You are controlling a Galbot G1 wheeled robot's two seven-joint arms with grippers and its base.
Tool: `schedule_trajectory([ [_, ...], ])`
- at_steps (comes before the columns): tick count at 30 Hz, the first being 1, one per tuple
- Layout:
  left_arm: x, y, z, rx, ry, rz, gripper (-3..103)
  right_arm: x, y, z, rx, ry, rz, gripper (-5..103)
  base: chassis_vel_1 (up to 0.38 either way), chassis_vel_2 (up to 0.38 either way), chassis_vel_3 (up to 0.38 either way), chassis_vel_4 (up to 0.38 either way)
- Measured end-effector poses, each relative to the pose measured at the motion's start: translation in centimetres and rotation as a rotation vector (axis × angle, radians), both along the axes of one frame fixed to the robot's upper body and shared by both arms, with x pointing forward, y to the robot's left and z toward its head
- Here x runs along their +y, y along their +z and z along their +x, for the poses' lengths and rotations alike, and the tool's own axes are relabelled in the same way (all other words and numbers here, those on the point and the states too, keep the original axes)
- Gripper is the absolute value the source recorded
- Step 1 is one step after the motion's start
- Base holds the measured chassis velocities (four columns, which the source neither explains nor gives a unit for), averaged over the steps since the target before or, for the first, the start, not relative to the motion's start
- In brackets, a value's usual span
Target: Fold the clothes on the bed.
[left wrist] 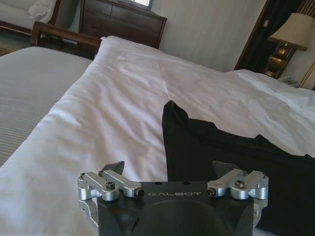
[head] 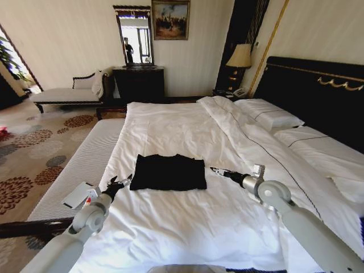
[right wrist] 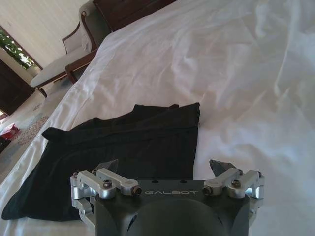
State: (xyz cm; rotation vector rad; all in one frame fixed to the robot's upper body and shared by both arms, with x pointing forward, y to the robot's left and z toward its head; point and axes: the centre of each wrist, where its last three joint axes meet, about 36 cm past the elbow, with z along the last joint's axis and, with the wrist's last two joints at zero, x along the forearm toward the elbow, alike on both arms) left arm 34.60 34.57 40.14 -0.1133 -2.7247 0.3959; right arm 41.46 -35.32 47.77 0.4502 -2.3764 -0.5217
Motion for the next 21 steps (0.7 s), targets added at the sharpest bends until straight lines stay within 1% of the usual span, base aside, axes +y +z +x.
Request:
schedule_trajectory([
  [1, -0.1, -0.2, -0.4, 0.010, 0.000, -0.012, 100, 0.1, -0.2, 0.0, 0.020, 0.001, 0.011, 100, 0.000, 0.000, 0.000, 0.000],
  [3, -0.1, -0.2, -0.5, 0.012, 0.001, -0.017, 100, 0.0, -0.2, 0.0, 0.029, 0.001, 0.015, 100, 0.000, 0.000, 0.000, 0.000],
  [4, -0.3, -0.3, -0.7, 0.017, 0.001, -0.030, 100, 0.0, -0.3, 0.1, 0.043, 0.001, 0.021, 100, 0.000, 0.000, 0.000, 0.000],
  [6, -0.6, -0.1, -0.7, 0.038, 0.006, -0.078, 100, 0.0, -0.4, 0.5, 0.064, 0.003, 0.030, 100, 0.000, 0.000, 0.000, 0.000],
  [7, -0.6, -0.1, -0.7, 0.038, 0.006, -0.078, 100, 0.0, -0.4, 0.5, 0.064, 0.003, 0.030, 100, 0.000, 0.000, 0.000, 0.000],
  [11, -0.9, 0.5, -0.1, 0.070, 0.023, -0.167, 100, 0.0, -0.2, 1.2, 0.066, 0.006, 0.037, 100, 0.000, 0.000, 0.000, 0.000],
  [12, -0.9, 0.5, -0.1, 0.070, 0.023, -0.167, 100, 0.0, -0.2, 1.2, 0.066, 0.006, 0.037, 100, 0.000, 0.000, 0.000, 0.000],
  [13, -0.8, 0.6, 0.0, 0.078, 0.026, -0.183, 100, 0.0, -0.2, 1.3, 0.066, 0.006, 0.036, 100, 0.000, 0.000, 0.000, 0.000],
  [14, -0.8, 0.7, 0.1, 0.092, 0.031, -0.204, 100, 0.0, -0.3, 1.4, 0.067, 0.005, 0.034, 100, 0.000, 0.000, 0.000, 0.000],
  [15, -0.8, 0.9, 0.2, 0.113, 0.042, -0.238, 100, -0.1, -0.4, 1.6, 0.068, 0.003, 0.029, 100, 0.000, 0.000, 0.000, 0.000],
  [16, -0.8, 0.9, 0.2, 0.113, 0.042, -0.238, 100, -0.1, -0.4, 1.6, 0.068, 0.003, 0.029, 100, 0.000, 0.000, 0.000, 0.000],
  [20, -0.3, 0.9, 0.4, 0.157, 0.056, -0.280, 100, -0.2, -1.0, 1.9, 0.070, -0.006, 0.005, 100, 0.000, 0.000, 0.000, 0.000],
  [21, -0.3, 0.9, 0.4, 0.157, 0.056, -0.280, 100, -0.2, -1.0, 1.9, 0.070, -0.006, 0.005, 100, 0.000, 0.000, 0.000, 0.000],
])
